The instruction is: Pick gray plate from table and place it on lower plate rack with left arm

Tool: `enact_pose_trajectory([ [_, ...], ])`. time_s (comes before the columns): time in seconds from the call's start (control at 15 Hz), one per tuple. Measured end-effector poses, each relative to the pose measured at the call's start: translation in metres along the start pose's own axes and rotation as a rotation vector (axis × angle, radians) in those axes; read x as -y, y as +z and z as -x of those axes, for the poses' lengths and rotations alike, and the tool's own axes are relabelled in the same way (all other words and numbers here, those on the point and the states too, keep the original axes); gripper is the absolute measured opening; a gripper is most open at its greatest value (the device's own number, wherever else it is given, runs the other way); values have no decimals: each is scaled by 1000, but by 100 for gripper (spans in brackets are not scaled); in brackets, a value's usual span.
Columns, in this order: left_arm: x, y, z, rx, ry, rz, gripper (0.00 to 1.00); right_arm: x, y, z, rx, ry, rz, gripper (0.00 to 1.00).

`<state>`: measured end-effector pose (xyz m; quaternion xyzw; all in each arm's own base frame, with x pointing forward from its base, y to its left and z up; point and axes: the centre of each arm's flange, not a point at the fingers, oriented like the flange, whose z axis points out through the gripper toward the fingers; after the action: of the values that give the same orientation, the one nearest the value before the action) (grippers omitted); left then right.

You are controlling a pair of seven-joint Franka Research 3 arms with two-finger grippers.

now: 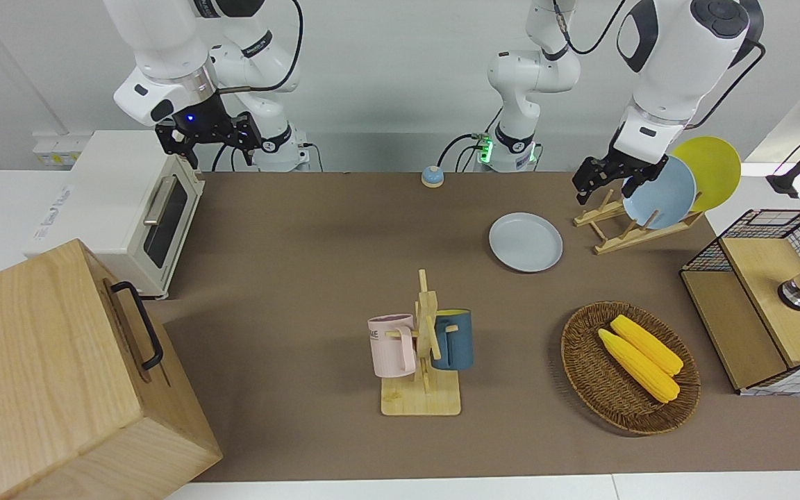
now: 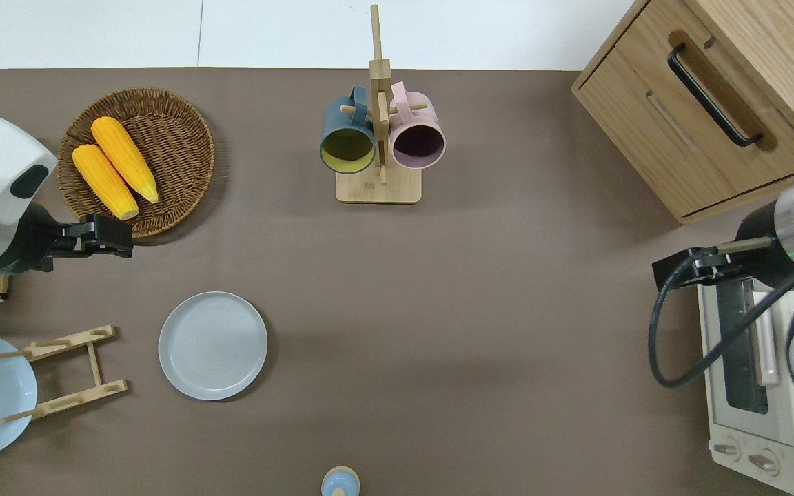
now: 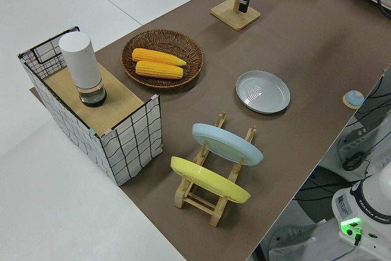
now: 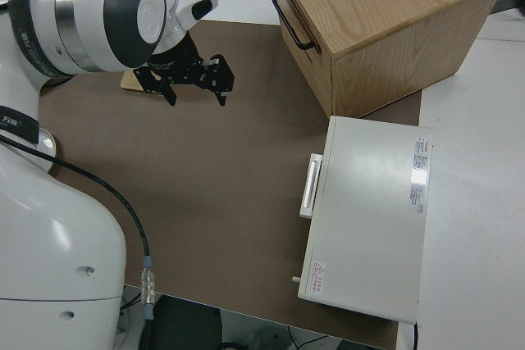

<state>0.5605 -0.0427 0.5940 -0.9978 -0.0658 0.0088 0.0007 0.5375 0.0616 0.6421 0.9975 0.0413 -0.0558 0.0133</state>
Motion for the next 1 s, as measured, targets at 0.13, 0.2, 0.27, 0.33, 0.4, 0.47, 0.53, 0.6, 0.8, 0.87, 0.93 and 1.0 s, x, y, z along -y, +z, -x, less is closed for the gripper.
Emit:
enact_pose_trajectory([
  [0.13,-1,0,0,2,1,0,100,0,0,0,0,0,0,99],
  [0.2,-1,1,0,5,1,-1,100,0,0,0,0,0,0,99],
  [0.27,-1,1,0,7,1,-1,100,0,0,0,0,0,0,99],
  [0.33,-1,2,0,7,1,-2,100,0,0,0,0,0,0,99],
  [0.4,-1,2,0,8,2,-2,100,0,0,0,0,0,0,99],
  [0.47,-1,2,0,8,1,-2,100,0,0,0,0,0,0,99],
  [0.53,0,2,0,9,1,-2,100,0,0,0,0,0,0,99],
  [0.6,0,2,0,9,-1,-2,100,0,0,0,0,0,0,99],
  [0.8,2,3,-1,10,-3,-2,100,0,0,0,0,0,0,99],
  [0.87,2,3,-1,11,-3,-2,100,0,0,0,0,0,0,99],
  [0.93,1,3,-1,11,-3,-2,100,0,0,0,0,0,0,99],
  [1.0,1,4,-1,13,-3,-3,100,0,0,0,0,0,0,99],
])
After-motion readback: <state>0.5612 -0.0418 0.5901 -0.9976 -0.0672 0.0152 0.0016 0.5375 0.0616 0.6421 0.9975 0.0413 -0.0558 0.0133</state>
